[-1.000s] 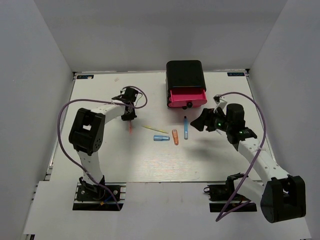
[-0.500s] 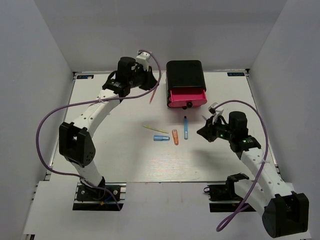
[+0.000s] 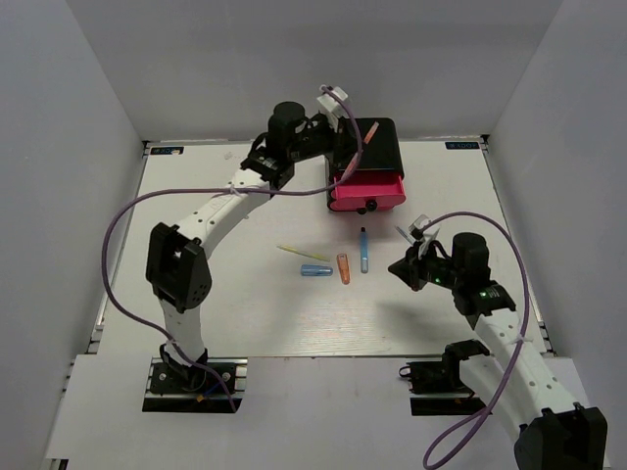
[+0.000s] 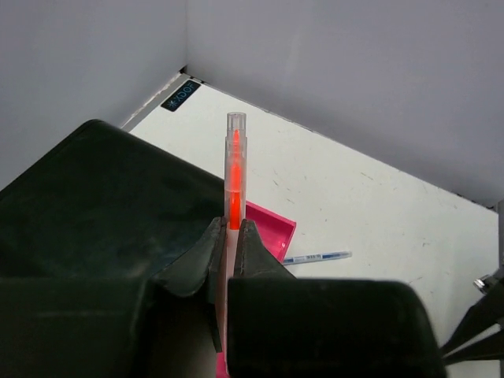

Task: Sort the stationery into containers
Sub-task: Place the pen in the drawer.

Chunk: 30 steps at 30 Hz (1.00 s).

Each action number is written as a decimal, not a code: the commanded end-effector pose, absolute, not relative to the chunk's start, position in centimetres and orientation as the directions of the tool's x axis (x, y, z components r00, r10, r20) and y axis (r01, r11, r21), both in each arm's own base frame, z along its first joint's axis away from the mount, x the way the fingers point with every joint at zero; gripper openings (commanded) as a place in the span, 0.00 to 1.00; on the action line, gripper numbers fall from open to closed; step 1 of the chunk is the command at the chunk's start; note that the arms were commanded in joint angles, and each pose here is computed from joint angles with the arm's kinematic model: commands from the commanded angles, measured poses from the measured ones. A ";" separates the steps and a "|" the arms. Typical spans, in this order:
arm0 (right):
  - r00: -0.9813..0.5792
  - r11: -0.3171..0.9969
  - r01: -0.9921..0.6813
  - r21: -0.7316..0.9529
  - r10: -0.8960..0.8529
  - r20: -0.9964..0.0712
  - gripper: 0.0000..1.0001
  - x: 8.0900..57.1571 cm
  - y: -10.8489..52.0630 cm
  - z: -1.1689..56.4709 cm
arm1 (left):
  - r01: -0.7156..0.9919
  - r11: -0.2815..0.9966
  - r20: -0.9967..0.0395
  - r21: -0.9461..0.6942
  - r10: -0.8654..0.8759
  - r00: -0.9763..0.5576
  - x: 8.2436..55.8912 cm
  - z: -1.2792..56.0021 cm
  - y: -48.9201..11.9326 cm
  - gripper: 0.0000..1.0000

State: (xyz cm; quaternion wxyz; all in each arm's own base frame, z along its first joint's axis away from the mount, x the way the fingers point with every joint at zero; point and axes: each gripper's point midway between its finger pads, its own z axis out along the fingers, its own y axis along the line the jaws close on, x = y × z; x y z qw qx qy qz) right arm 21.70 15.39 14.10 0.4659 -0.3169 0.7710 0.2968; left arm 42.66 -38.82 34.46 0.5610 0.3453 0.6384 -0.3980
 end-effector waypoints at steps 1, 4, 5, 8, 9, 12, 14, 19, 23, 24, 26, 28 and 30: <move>-0.332 0.616 -0.775 0.138 -0.212 -0.919 0.09 21.4 15.3 14.4 | 0.896 0.444 -1.000 0.006 -0.022 0.017 42.9 36.7 -40.3 0.00; -0.334 0.623 -0.770 0.139 -0.207 -0.920 0.10 21.2 15.2 14.2 | 0.886 0.464 -1.000 0.017 0.027 0.005 43.2 34.7 -41.1 0.00; -0.331 0.624 -0.770 0.137 -0.205 -0.921 0.10 21.2 15.2 14.2 | 0.883 0.467 -0.999 0.043 0.048 0.023 43.0 34.4 -41.3 0.00; -0.315 0.623 -0.772 0.129 -0.198 -0.928 0.10 21.0 15.2 14.4 | 0.864 0.498 -0.996 0.066 0.084 0.028 43.6 33.1 -41.4 0.00; -0.319 0.622 -0.771 0.136 -0.194 -0.928 0.12 20.9 15.2 14.4 | 0.860 0.507 -0.996 0.062 0.093 0.016 44.0 32.4 -41.4 0.00; -0.322 0.614 -0.776 0.144 -0.190 -0.927 0.15 20.7 15.4 14.3 | 0.851 0.520 -0.992 0.076 0.123 0.013 44.8 30.7 -41.5 0.01; -0.320 0.614 -0.776 0.144 -0.187 -0.929 0.17 20.7 15.4 14.4 | 0.851 0.520 -0.989 0.074 0.151 -0.006 44.7 29.5 -41.9 0.01; -0.312 0.617 -0.776 0.133 -0.191 -0.931 0.40 20.9 15.3 14.6 | 0.848 0.525 -0.983 0.073 0.180 -0.026 44.7 27.9 -41.6 0.06; -0.315 0.617 -0.775 0.139 -0.186 -0.931 0.46 20.9 15.4 14.5 | 0.848 0.525 -0.982 0.070 0.187 -0.035 44.3 27.6 -41.2 0.14; -0.312 0.614 -0.777 0.139 -0.185 -0.932 0.46 20.9 15.5 14.6 | 0.853 0.517 -0.982 0.070 0.187 -0.033 43.9 27.6 -41.6 0.18; -0.308 0.615 -0.776 0.137 -0.180 -0.934 0.47 21.1 15.5 14.8 | 0.853 0.515 -0.981 0.079 0.192 -0.025 43.9 27.6 -41.6 0.24; -0.307 0.614 -0.778 0.135 -0.183 -0.934 0.47 21.2 15.6 14.9 | 0.853 0.515 -0.981 0.079 0.192 -0.025 43.7 27.9 -41.5 0.31; -0.306 0.616 -0.777 0.131 -0.188 -0.933 0.48 21.4 15.5 14.8 | 0.853 0.516 -0.982 0.082 0.186 -0.018 43.8 28.4 -41.5 0.36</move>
